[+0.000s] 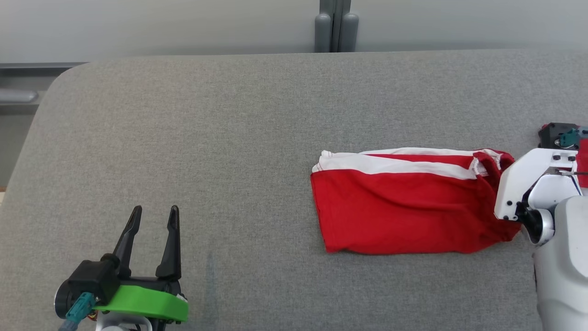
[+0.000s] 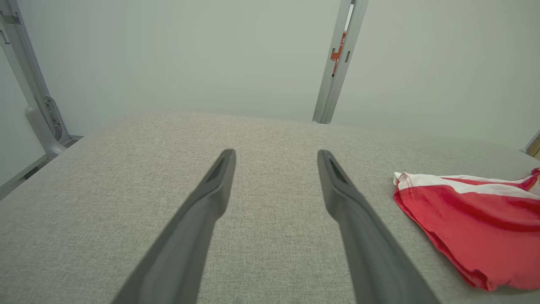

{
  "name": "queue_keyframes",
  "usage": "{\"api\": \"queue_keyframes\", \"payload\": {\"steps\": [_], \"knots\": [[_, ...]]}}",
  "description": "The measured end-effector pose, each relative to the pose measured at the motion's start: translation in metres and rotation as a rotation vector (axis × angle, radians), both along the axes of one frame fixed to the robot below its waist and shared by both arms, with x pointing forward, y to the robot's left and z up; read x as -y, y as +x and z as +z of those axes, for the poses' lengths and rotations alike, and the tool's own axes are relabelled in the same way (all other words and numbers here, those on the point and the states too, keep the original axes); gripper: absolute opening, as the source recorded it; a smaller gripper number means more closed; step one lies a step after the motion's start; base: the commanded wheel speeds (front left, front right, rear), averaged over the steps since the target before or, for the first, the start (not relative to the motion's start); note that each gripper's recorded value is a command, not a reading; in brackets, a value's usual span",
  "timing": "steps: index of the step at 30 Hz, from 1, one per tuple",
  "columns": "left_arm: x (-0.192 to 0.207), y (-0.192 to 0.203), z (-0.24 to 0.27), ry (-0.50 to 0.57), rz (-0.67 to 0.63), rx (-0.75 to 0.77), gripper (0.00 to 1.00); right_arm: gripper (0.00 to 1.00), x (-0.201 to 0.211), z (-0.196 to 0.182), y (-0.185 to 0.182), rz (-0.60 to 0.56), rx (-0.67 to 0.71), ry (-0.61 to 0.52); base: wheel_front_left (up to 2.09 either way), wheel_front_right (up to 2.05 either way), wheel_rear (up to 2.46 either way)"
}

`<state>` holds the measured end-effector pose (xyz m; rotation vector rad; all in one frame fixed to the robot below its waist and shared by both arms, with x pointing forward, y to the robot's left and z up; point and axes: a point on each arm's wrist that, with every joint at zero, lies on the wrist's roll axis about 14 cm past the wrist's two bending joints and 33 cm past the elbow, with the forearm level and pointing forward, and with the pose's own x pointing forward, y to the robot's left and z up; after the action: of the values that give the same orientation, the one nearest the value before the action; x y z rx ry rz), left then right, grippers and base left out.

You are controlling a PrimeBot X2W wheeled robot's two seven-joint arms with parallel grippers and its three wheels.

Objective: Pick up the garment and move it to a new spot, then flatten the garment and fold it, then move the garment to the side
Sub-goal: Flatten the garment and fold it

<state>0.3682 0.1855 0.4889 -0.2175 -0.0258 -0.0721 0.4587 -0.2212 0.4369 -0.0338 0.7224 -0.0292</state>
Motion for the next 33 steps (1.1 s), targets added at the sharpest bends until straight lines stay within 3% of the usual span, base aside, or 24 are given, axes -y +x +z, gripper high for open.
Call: {"api": "queue_keyframes", "payload": {"steps": [4, 14, 23, 33], "knots": [[0.0, 0.0, 0.003, -0.001, 0.002, 0.009, 1.0, 0.0, -0.034, 0.011, 0.004, 0.061, 0.041, 0.081, 0.0, 0.0, 0.0], [-0.003, -0.003, 0.007, -0.003, 0.011, 0.021, 1.0, 0.0, -0.142, 0.048, 0.003, 0.338, 0.12, 0.232, 0.0, 0.0, 0.0], [-0.01, -0.007, 0.005, 0.0, 0.033, 0.014, 1.0, 0.0, -0.219, 0.039, -0.01, 0.535, 0.067, 0.356, 0.0, 0.0, 0.0], [-0.019, -0.016, 0.002, 0.002, 0.065, -0.001, 1.0, 0.0, -0.258, 0.018, -0.008, 0.593, 0.022, 0.415, 0.0, 0.0, 0.0]]}}
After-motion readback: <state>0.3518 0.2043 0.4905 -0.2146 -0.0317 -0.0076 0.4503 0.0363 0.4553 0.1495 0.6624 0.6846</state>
